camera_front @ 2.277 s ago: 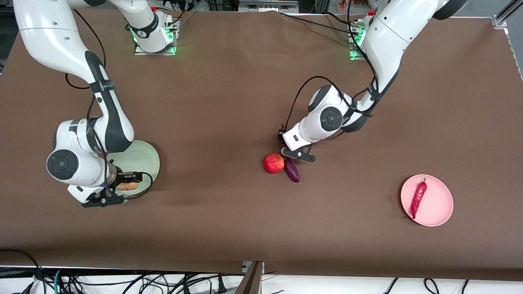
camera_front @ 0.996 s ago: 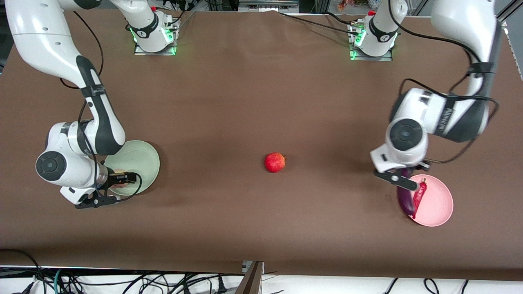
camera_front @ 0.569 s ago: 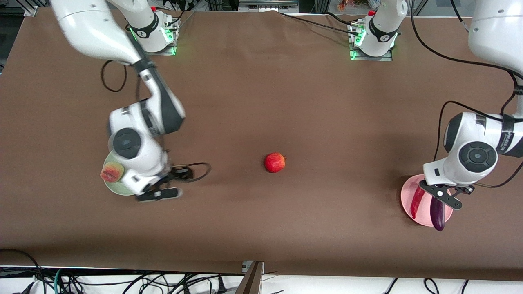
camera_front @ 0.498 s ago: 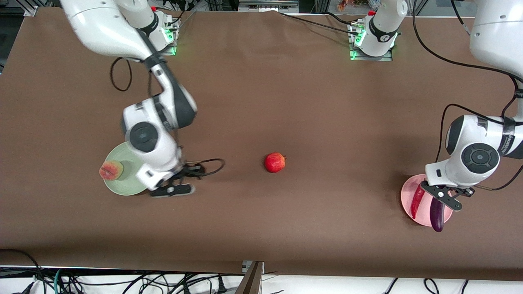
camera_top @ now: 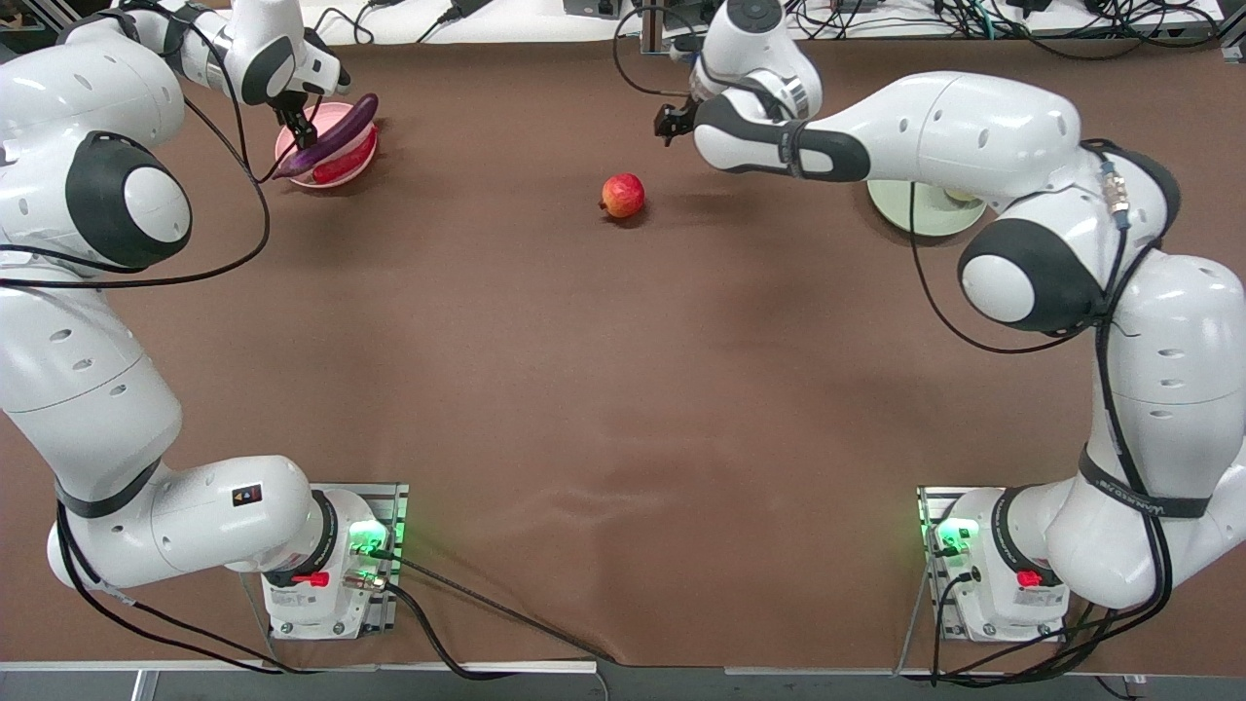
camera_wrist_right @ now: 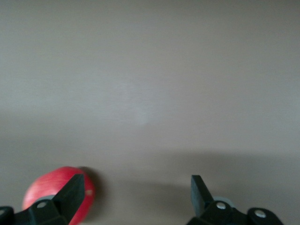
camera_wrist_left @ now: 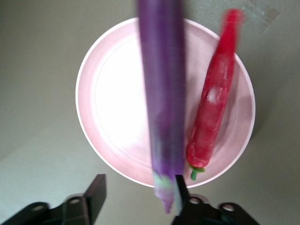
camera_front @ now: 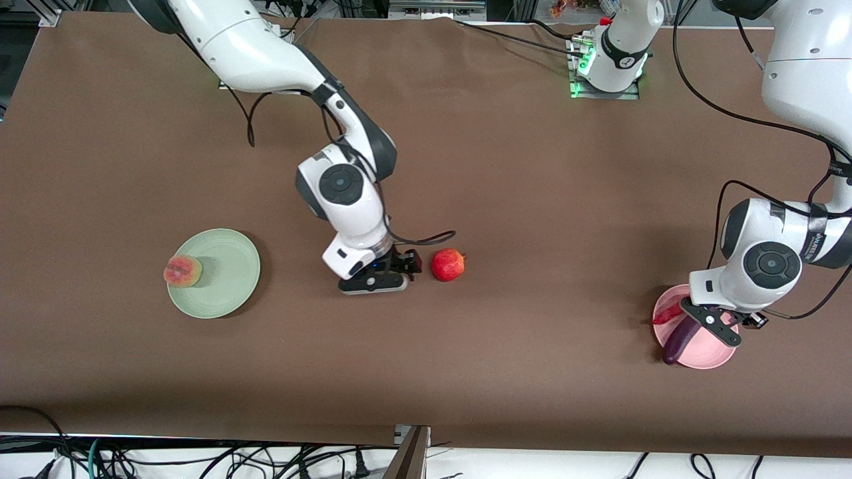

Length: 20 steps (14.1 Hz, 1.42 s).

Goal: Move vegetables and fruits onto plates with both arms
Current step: 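Release the eggplant on the plate while the right gripper grasps the apple, then carry the red apple with the right gripper to the green plate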

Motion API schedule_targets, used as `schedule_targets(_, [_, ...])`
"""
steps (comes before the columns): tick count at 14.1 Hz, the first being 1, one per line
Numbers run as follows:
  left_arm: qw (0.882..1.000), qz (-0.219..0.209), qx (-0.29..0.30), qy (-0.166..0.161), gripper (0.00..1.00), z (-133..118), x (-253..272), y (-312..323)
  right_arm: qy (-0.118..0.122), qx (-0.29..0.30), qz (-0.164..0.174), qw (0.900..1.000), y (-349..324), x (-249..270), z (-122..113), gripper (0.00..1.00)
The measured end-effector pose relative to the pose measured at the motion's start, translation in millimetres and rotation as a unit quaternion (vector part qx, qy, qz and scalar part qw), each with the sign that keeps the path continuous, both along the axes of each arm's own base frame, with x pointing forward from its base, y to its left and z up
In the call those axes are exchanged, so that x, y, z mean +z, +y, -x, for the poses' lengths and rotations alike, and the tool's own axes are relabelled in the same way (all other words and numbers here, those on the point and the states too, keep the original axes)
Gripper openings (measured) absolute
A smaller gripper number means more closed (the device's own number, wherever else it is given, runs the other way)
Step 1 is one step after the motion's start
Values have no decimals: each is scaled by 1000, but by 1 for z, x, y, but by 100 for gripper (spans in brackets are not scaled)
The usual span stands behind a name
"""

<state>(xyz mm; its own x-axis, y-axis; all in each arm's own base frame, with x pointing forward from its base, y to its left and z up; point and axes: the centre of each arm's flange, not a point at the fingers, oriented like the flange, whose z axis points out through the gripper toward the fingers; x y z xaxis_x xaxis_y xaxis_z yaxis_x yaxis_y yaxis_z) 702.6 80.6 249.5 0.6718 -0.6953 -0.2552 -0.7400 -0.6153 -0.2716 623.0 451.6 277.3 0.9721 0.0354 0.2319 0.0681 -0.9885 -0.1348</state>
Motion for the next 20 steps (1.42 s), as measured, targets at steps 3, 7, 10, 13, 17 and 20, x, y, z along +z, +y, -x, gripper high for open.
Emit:
schedule_targets(3, [1000,2,1,-7,99,-3,6,-1,-12,12,-13,1000,33,1,7,100])
schedule_targets(7, [996,74,51,-11,100,-6,65,-31,-15,25,-15,999,59,-14,15,100])
schedule_targets(10, [986,134,95,5,100,5,147,-65,-22,31,-9,999,77,-37,29,100])
schedule_targets(13, [970,158,179,37,100,29,214,-81,-23,31,-13,999,91,-52,41,100])
schedule_targets(17, [952,135,270,53,100,63,281,-121,-24,31,-11,999,93,-62,44,100])
schedule_targets(20, [938,138,317,8,100,65,311,-138,-30,31,-10,999,90,-72,41,100])
